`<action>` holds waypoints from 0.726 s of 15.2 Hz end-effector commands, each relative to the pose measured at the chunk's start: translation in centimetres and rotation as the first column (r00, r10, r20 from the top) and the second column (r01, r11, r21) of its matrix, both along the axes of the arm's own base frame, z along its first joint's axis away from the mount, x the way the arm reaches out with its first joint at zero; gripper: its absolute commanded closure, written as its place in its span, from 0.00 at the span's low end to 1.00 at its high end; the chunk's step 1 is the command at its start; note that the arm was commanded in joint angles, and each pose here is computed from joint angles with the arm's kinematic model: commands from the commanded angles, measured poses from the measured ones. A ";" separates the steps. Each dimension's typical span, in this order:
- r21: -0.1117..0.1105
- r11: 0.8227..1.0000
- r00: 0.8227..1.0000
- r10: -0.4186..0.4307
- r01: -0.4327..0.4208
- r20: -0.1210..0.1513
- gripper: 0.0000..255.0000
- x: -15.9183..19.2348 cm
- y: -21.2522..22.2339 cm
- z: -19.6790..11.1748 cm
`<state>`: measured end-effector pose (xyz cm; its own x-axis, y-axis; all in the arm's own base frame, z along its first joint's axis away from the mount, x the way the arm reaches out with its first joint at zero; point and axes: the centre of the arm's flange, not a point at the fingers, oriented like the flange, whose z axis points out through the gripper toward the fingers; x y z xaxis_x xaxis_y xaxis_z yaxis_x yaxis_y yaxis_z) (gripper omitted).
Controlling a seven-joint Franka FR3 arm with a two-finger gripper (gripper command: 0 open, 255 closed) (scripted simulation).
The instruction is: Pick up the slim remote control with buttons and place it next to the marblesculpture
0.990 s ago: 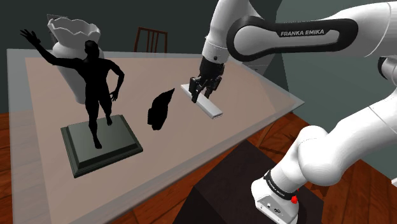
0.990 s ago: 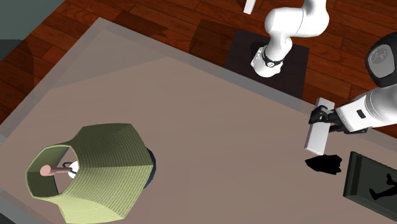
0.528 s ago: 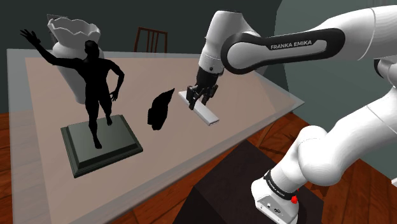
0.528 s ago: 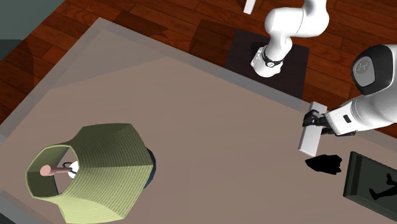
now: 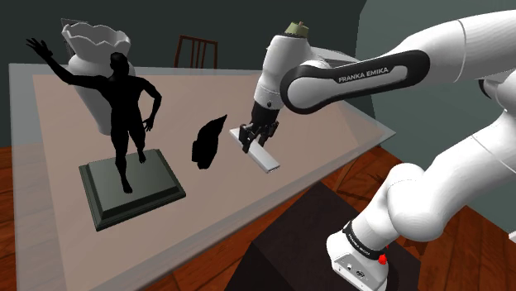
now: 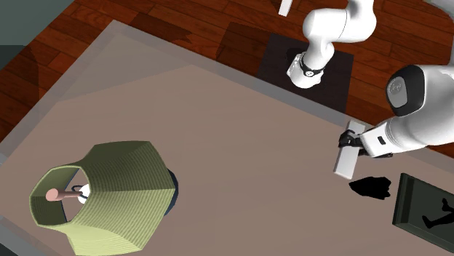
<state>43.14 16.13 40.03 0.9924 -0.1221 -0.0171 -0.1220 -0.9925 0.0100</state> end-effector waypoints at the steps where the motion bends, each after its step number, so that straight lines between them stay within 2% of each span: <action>1: 0.000 1.000 1.000 0.000 0.000 0.001 1.00 0.0 0.0 -1.1; 11: 0.000 1.000 1.000 0.000 0.000 0.001 1.00 0.0 0.0 -5.7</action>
<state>43.12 16.11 34.61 0.9924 -0.1221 -0.0170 -0.1219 -0.9925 0.0101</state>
